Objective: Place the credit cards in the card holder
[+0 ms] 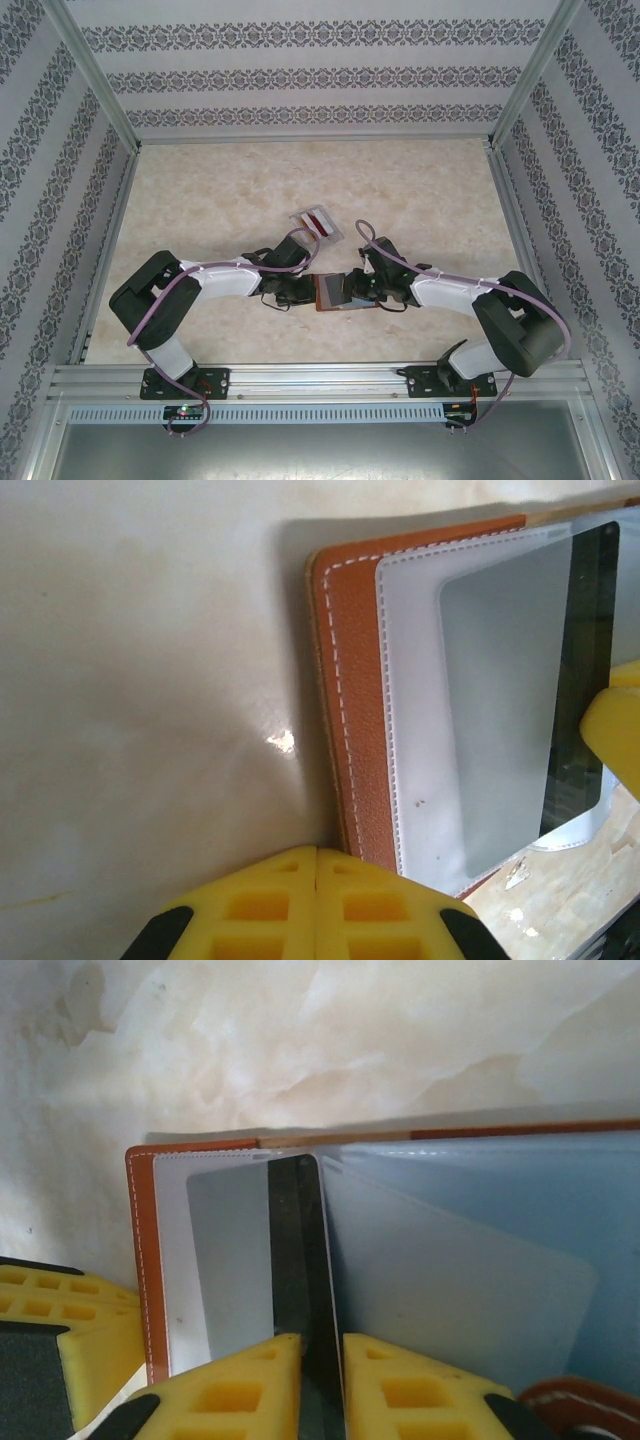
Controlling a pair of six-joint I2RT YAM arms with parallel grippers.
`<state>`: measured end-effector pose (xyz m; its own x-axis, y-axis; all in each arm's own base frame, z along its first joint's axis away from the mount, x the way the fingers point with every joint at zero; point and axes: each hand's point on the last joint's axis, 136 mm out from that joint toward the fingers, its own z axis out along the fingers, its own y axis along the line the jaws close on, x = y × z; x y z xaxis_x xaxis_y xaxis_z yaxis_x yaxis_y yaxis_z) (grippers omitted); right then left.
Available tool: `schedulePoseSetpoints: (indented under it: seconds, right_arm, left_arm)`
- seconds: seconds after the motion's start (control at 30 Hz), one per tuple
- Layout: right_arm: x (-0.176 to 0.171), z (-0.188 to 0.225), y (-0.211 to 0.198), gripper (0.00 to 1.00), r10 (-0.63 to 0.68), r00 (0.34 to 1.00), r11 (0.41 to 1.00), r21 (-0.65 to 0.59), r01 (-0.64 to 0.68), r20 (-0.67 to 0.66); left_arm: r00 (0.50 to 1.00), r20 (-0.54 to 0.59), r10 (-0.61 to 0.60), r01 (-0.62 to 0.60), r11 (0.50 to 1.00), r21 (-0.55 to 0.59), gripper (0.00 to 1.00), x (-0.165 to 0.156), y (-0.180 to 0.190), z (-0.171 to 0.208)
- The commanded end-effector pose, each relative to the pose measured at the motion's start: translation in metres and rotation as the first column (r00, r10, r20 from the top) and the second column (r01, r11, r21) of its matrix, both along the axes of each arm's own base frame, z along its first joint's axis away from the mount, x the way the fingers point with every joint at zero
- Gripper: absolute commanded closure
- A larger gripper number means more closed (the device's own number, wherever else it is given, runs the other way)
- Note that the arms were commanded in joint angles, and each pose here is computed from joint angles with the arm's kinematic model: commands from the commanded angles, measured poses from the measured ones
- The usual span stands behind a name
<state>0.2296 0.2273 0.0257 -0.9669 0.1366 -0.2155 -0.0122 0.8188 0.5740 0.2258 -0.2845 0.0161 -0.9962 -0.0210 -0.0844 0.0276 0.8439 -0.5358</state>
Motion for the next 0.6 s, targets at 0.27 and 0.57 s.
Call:
schedulePoseSetpoints:
  seconds: [0.27,0.57]
  right_arm:
    - [-0.006,-0.005,-0.008,0.82,0.091,0.996,0.989,-0.118,-0.092,-0.018]
    - [-0.008,-0.001,0.015,0.76,0.136,0.990,0.987,-0.081,-0.137,-0.026]
  left_arm:
    - [0.999,-0.055,-0.004,0.005,1.000,0.025,0.94,-0.013,0.005,-0.024]
    - [0.999,-0.051,-0.006,0.006,1.000,0.015,0.94,-0.012,0.003,-0.023]
